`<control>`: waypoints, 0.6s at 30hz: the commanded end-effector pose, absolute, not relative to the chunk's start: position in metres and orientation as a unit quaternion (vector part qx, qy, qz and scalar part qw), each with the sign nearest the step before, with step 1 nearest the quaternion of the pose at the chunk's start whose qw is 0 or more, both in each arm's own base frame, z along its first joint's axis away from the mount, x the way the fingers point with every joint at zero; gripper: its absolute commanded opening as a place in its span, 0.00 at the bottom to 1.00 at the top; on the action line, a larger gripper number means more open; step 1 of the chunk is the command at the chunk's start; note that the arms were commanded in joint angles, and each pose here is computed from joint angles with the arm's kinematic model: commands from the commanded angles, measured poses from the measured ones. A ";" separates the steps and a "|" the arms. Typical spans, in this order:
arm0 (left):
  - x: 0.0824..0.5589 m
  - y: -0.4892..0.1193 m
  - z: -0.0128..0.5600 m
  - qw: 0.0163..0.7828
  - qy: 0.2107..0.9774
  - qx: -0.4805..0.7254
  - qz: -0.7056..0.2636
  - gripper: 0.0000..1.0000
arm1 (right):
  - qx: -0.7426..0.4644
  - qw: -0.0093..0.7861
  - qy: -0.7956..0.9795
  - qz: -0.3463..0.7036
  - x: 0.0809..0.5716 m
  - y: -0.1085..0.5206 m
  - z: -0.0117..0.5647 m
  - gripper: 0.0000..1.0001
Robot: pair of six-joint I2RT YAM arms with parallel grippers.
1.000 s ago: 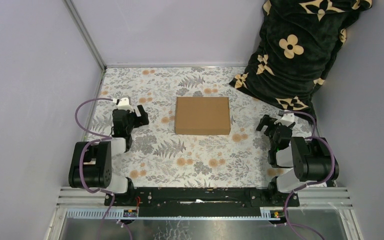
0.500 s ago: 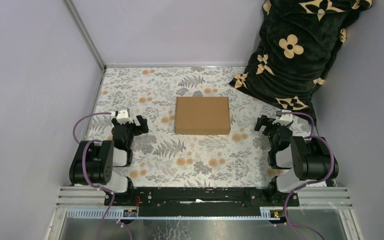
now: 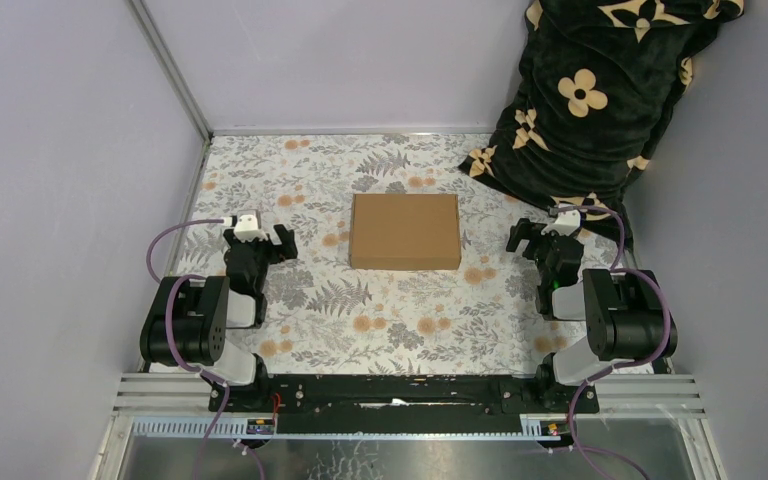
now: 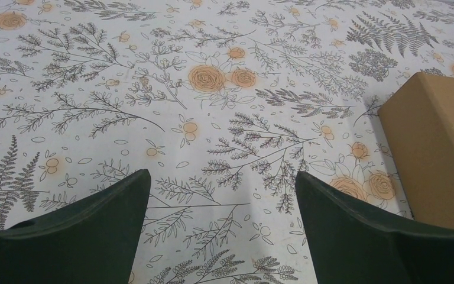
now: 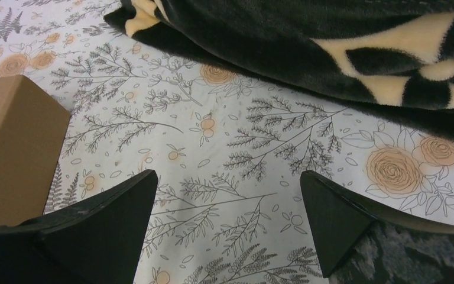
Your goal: Fold the paper box
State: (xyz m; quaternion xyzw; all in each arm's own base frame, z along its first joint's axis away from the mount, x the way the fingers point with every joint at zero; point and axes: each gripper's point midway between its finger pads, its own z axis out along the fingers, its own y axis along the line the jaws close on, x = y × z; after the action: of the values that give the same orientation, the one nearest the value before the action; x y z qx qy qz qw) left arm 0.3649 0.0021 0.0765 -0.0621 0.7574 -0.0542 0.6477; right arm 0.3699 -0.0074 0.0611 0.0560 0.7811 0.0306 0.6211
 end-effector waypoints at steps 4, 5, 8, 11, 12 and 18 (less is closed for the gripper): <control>0.375 0.006 0.101 0.683 0.728 -0.053 -0.037 0.99 | 0.048 0.619 0.783 0.028 0.378 -0.007 0.064 1.00; 0.375 0.006 0.101 0.682 0.729 -0.052 -0.037 0.99 | 0.048 0.619 0.783 0.028 0.378 -0.007 0.064 1.00; 0.376 0.005 0.100 0.681 0.730 -0.051 -0.035 0.99 | 0.047 0.619 0.783 0.028 0.378 -0.008 0.064 1.00; 0.376 0.005 0.100 0.681 0.730 -0.052 -0.035 0.99 | 0.047 0.619 0.784 0.028 0.378 -0.007 0.064 1.00; 0.376 0.005 0.100 0.681 0.730 -0.052 -0.035 0.99 | 0.048 0.619 0.784 0.028 0.378 -0.007 0.064 1.00; 0.376 0.005 0.101 0.681 0.729 -0.051 -0.035 0.99 | 0.048 0.619 0.783 0.028 0.378 -0.007 0.064 1.00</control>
State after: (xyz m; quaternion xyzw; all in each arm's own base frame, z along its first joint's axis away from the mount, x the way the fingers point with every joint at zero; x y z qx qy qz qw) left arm 0.3653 0.0015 0.0766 -0.0578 0.7578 -0.0495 0.6481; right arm 0.3685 -0.0071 0.0512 0.0570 0.7969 0.0303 0.6006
